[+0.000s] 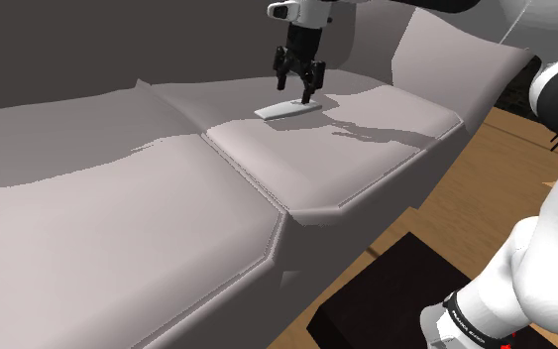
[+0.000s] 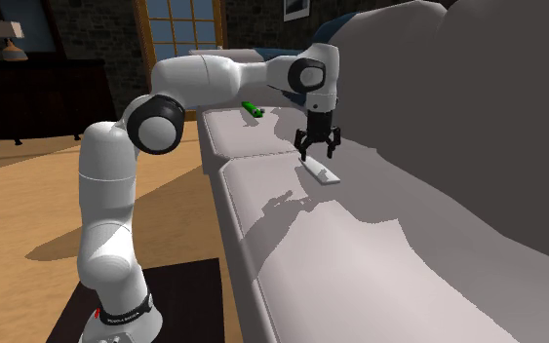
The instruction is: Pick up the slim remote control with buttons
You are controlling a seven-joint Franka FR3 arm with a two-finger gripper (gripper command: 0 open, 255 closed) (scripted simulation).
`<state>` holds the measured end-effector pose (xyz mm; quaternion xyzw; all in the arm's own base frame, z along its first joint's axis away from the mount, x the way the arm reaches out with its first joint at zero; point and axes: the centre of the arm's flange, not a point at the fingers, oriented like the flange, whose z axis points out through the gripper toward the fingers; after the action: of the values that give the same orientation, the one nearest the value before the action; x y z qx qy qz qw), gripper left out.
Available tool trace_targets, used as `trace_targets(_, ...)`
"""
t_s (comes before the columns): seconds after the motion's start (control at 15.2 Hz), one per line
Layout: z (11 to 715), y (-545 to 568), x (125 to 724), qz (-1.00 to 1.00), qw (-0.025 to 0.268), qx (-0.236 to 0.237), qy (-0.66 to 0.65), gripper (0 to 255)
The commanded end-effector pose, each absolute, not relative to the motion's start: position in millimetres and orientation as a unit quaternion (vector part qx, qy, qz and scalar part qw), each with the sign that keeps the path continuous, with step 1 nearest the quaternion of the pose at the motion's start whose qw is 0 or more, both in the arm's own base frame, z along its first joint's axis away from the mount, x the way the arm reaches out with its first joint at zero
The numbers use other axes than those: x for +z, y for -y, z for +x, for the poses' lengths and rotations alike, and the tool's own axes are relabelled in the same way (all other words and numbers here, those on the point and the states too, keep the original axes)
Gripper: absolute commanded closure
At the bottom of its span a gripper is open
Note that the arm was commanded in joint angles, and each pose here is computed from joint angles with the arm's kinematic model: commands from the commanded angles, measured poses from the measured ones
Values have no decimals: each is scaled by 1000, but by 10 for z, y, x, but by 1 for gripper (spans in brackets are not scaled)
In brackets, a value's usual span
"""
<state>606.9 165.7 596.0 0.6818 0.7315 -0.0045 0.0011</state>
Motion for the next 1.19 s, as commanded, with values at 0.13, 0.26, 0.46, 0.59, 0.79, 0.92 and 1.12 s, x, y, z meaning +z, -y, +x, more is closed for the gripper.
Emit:
trace_targets(0.13, 6087, -1686, 5780, 675, 0, -5, -737, 0)
trace_targets(0.26, 6087, -1686, 5675, 675, 0, -5, -737, 0)
trace_targets(0.46, 6087, -1686, 5592, 675, 0, -5, -737, 0)
trace_targets(0.59, 6083, -1687, 5589, 675, 0, -5, -737, 255)
trace_targets(0.79, 6081, -1687, 5588, 675, 0, -5, -737, 255)
trace_targets(0.92, 6080, -1687, 5588, 675, 0, -5, -737, 255)
trace_targets(1.12, 6087, -1686, 5592, 675, 0, -5, -737, 255)
